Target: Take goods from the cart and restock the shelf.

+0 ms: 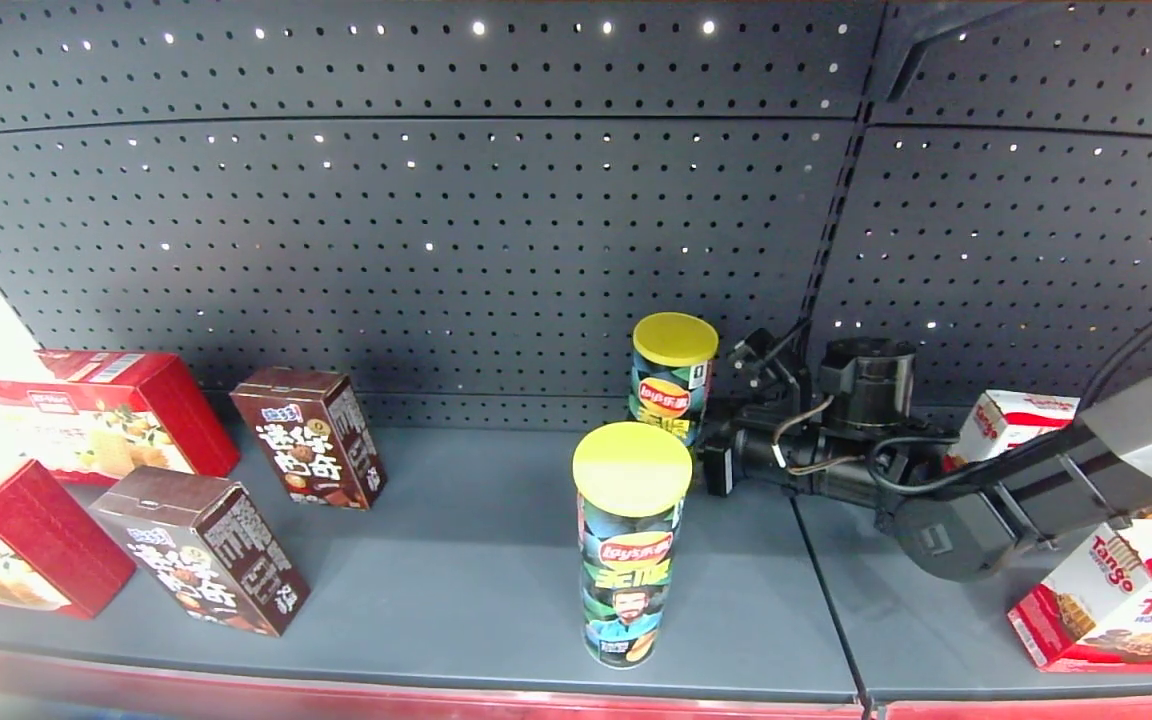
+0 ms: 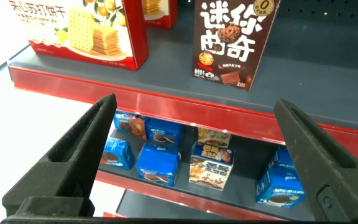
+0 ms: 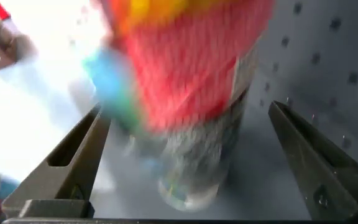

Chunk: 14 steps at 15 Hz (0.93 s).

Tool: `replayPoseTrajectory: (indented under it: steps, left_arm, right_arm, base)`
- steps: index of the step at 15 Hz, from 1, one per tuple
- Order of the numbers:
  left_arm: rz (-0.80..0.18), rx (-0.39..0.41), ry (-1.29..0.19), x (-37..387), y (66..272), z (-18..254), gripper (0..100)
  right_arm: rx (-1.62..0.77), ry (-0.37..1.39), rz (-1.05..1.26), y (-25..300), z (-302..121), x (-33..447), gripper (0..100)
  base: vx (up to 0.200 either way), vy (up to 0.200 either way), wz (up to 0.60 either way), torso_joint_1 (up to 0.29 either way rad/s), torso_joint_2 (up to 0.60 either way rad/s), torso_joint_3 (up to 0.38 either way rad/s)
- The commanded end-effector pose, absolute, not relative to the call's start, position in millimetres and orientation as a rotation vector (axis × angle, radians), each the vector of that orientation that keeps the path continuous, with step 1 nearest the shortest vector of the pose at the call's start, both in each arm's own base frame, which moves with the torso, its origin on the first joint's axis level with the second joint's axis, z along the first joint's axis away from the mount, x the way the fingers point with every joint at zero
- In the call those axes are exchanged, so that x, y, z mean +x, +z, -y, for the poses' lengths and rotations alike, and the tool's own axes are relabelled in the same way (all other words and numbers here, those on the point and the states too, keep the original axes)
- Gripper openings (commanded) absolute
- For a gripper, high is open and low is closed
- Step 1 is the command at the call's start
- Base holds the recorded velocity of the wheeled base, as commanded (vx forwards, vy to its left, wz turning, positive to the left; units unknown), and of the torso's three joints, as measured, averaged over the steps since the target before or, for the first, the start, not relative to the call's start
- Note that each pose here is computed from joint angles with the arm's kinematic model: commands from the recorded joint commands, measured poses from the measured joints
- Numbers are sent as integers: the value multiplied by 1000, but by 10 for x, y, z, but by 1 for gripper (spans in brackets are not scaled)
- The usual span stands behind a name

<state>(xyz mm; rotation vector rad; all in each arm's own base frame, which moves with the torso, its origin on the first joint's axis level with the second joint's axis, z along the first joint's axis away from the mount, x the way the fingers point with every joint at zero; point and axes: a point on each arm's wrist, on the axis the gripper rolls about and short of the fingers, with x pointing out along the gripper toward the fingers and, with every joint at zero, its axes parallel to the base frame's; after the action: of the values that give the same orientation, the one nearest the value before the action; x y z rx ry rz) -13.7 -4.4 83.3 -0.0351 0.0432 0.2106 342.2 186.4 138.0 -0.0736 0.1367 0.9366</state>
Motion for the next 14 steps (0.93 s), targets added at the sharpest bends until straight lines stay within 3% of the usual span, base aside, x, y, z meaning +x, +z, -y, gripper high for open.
replayPoseTrajectory:
  steps: [1,4,9,14]
  left_arm:
    - [-44,-36,211,-136,834,44,100]
    - [-44,-36,211,-136,834,44,100]
    - [-44,-37,211,-136,834,44,100]
    - [-44,-37,211,-136,834,44,100]
  right_arm:
    - [-74,928,-133,1452,-1742,3252,100]
    - [-73,911,-162,1475,-1547,2978,100]
    - [-87,819,-139,1605,-1310,2912,100]
    - [-103,796,-178,1498,-1356,2869,100]
  base:
    - [0,0,0,0,0,0]
    - [0,0,0,0,0,0]
    - [0,0,0,0,0,0]
    - [0,0,0,0,0,0]
